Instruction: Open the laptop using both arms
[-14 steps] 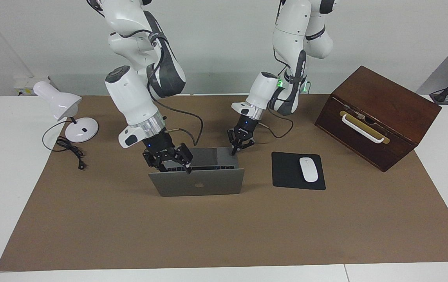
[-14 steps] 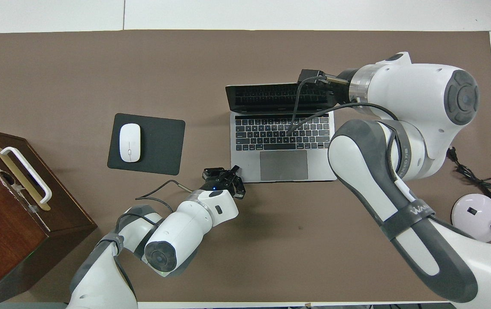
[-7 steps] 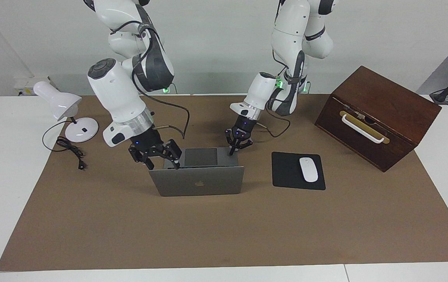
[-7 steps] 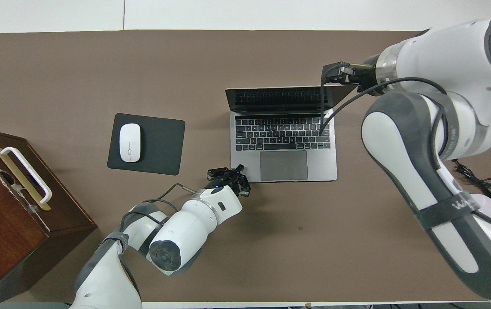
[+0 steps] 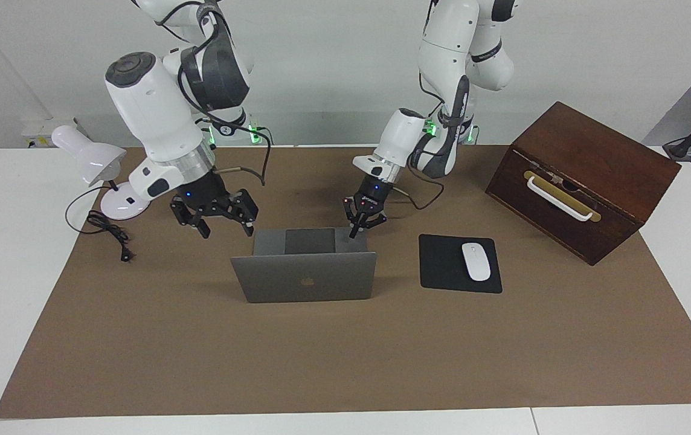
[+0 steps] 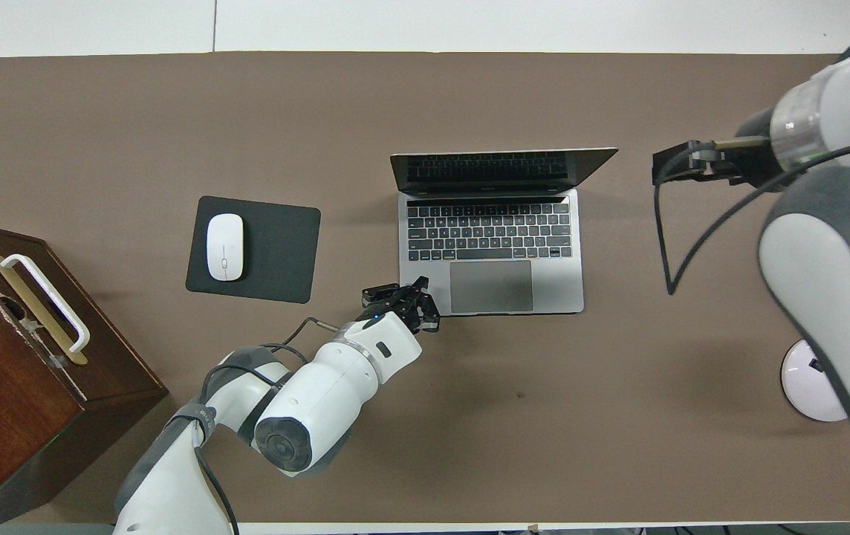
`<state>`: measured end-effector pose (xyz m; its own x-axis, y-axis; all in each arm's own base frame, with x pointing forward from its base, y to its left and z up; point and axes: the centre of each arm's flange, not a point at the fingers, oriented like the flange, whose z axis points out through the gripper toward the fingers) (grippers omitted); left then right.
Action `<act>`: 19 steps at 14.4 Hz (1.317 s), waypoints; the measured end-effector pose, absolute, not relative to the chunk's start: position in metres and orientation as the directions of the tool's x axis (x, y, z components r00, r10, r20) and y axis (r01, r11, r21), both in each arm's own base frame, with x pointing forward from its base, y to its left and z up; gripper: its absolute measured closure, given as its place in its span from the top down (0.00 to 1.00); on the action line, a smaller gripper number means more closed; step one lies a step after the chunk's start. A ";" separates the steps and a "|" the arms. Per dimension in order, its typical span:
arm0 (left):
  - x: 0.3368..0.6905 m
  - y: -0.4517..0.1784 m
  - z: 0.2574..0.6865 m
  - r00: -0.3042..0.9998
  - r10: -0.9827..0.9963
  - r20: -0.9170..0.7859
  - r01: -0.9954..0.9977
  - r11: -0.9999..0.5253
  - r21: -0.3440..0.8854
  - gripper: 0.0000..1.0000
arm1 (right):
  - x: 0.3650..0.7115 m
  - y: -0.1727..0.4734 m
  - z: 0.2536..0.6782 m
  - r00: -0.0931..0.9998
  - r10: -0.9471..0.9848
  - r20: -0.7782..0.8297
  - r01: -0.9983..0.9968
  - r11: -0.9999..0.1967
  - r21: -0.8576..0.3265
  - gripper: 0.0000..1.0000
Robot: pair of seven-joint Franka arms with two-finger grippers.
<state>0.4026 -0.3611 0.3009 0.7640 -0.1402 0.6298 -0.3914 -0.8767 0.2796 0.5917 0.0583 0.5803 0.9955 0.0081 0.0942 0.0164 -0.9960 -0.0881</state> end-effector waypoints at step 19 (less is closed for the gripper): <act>0.419 -0.298 0.482 0.962 -0.127 0.242 -0.150 -0.986 0.078 0.01 | 0.546 -0.059 0.566 0.999 -0.003 0.043 0.000 -0.998 -0.055 1.00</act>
